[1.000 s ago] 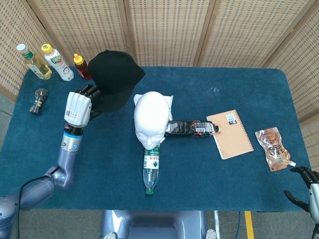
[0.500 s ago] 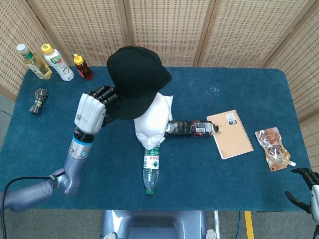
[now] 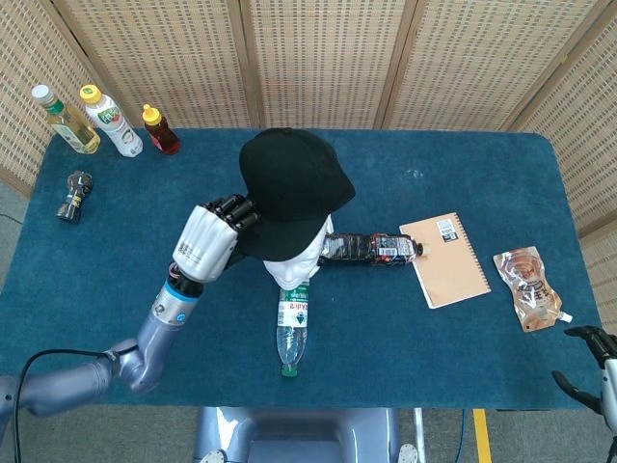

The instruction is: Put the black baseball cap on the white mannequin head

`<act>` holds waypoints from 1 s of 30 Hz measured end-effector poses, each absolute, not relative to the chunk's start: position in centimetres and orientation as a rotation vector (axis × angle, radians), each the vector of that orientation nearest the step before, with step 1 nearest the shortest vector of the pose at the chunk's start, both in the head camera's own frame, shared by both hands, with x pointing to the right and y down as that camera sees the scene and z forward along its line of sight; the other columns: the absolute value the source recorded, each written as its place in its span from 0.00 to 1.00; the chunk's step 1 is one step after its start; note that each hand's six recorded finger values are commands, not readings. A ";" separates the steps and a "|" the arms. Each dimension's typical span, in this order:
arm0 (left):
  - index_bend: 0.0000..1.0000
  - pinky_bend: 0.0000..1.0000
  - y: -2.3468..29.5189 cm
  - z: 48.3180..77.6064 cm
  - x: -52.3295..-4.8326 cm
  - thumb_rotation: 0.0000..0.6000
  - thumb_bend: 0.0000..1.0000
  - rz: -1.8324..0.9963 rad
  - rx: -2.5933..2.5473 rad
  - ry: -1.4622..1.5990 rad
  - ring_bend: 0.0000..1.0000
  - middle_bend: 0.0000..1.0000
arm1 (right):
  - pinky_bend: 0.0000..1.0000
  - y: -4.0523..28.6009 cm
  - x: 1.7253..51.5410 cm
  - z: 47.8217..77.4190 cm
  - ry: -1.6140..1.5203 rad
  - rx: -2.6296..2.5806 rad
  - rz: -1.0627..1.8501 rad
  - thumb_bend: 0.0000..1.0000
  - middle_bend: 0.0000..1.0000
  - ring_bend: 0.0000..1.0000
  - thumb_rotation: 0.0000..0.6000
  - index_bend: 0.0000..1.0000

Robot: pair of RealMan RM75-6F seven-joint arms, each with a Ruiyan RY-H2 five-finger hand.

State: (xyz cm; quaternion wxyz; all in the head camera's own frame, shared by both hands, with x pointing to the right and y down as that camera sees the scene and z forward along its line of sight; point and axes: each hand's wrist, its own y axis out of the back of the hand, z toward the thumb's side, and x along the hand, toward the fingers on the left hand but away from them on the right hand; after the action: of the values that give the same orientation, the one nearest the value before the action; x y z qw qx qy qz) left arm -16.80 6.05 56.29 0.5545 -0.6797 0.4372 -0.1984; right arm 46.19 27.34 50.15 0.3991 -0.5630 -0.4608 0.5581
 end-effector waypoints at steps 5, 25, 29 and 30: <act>0.84 0.74 7.0 57.4 -16.8 1.00 0.44 -0.500 -1.626 0.981 0.46 0.53 | 0.42 27.4 46.4 50.2 -1.169 -1.424 1.418 0.15 0.39 0.44 1.00 0.34; 0.84 0.68 8.6 58.4 -16.7 1.00 0.42 -0.526 -1.665 0.916 0.46 0.53 | 0.42 27.5 46.5 50.5 -1.170 -1.428 1.422 0.15 0.39 0.44 1.00 0.34; 0.84 0.68 8.4 57.9 -16.9 1.00 0.42 -0.514 -1.660 0.936 0.46 0.53 | 0.42 27.4 46.5 50.6 -1.169 -1.432 1.420 0.15 0.39 0.44 1.00 0.34; 0.84 0.68 8.4 57.7 -16.9 1.00 0.42 -0.510 -1.657 0.940 0.46 0.53 | 0.42 27.4 46.5 50.6 -1.168 -1.432 1.421 0.15 0.39 0.44 1.00 0.34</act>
State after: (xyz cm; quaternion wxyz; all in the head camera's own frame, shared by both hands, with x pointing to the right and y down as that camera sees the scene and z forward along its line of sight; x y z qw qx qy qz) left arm -16.94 8.37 57.68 0.5520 -0.7005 0.3976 -0.2157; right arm 46.49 27.40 50.64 0.3941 -0.5646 -0.4606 0.5601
